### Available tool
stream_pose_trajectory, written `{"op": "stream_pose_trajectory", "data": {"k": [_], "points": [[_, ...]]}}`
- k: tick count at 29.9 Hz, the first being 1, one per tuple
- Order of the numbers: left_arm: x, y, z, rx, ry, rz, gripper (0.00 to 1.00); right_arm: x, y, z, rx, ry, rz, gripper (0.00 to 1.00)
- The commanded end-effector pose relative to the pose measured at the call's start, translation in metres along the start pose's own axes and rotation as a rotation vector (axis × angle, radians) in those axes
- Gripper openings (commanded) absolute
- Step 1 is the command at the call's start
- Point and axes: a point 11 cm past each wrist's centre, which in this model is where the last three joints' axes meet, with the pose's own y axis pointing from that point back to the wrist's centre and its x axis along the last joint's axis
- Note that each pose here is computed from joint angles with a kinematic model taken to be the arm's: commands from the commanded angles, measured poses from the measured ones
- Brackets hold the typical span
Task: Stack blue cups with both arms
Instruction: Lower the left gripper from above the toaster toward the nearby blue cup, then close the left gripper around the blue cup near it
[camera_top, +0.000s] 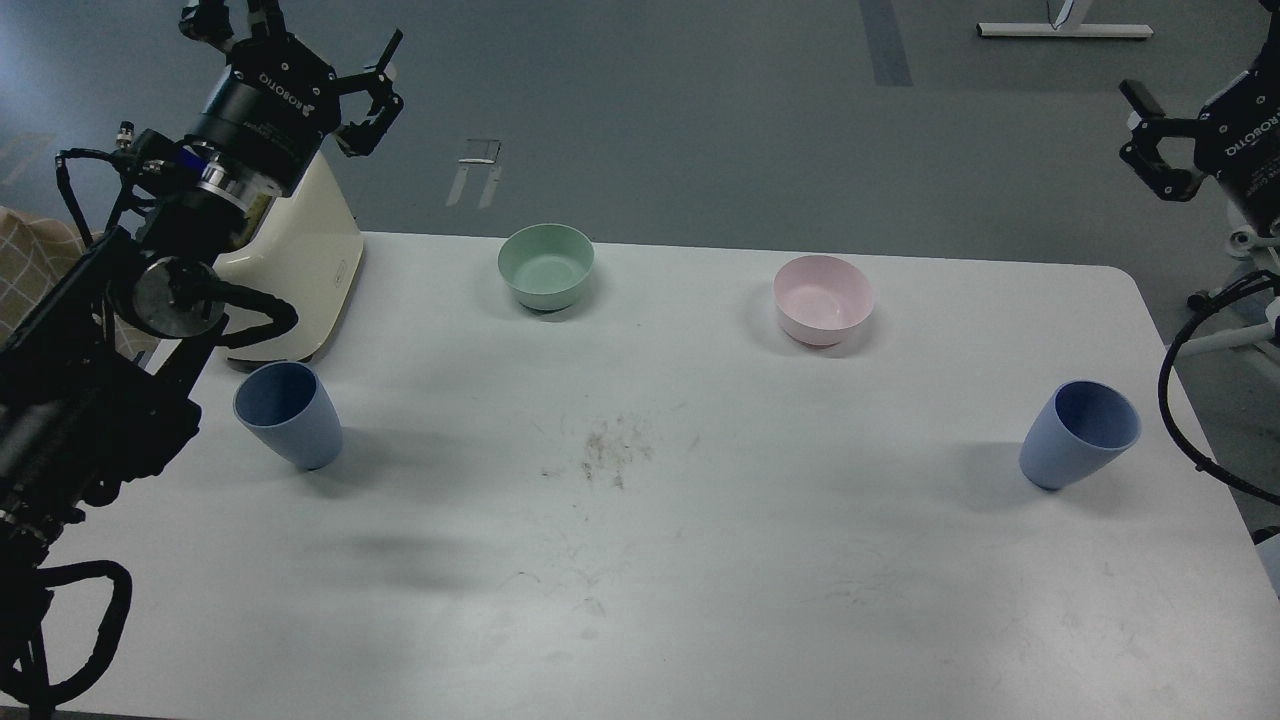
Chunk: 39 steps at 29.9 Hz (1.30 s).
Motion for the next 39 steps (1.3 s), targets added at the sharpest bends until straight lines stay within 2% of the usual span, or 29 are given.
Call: {"op": "stream_pose_trajectory", "data": {"k": [1,5,12,15,19,23,30,32,36,39], "points": [[0.002,0.023,0.011,0.058,-0.088,-0.023,0.97,0.006,0.007,0.0,0.008,-0.007,0.018,1.0],[-0.002,0.058,0.025,0.214,-0.35,-0.095,0.92,0.017,0.018,-0.001,0.048,-0.047,0.047,1.0],[-0.017,0.108,0.039,0.471,-0.718,-0.211,0.92,0.022,0.022,-0.01,0.106,-0.077,0.06,1.0],[-0.017,0.111,0.047,0.503,-0.838,-0.25,0.91,0.02,0.021,-0.009,0.117,-0.099,0.056,1.0],[-0.003,0.123,0.041,0.668,-1.238,-0.356,0.9,0.016,0.018,-0.001,0.118,-0.128,0.047,1.0],[0.014,0.134,0.035,0.758,-1.571,-0.42,0.9,0.014,0.018,-0.001,0.119,-0.126,0.043,1.0],[0.036,0.156,0.024,0.856,-1.633,-0.436,0.9,0.018,0.023,0.002,0.11,-0.125,0.054,1.0],[0.049,0.171,0.012,0.892,-1.643,-0.431,0.87,0.017,0.023,0.002,0.111,-0.125,0.051,1.0],[0.052,0.188,-0.008,0.914,-1.635,-0.462,0.84,0.016,0.023,0.003,0.11,-0.125,0.048,1.0],[0.062,0.198,-0.011,0.941,-1.647,-0.439,0.81,0.015,0.024,0.004,0.109,-0.123,0.046,1.0]]}}
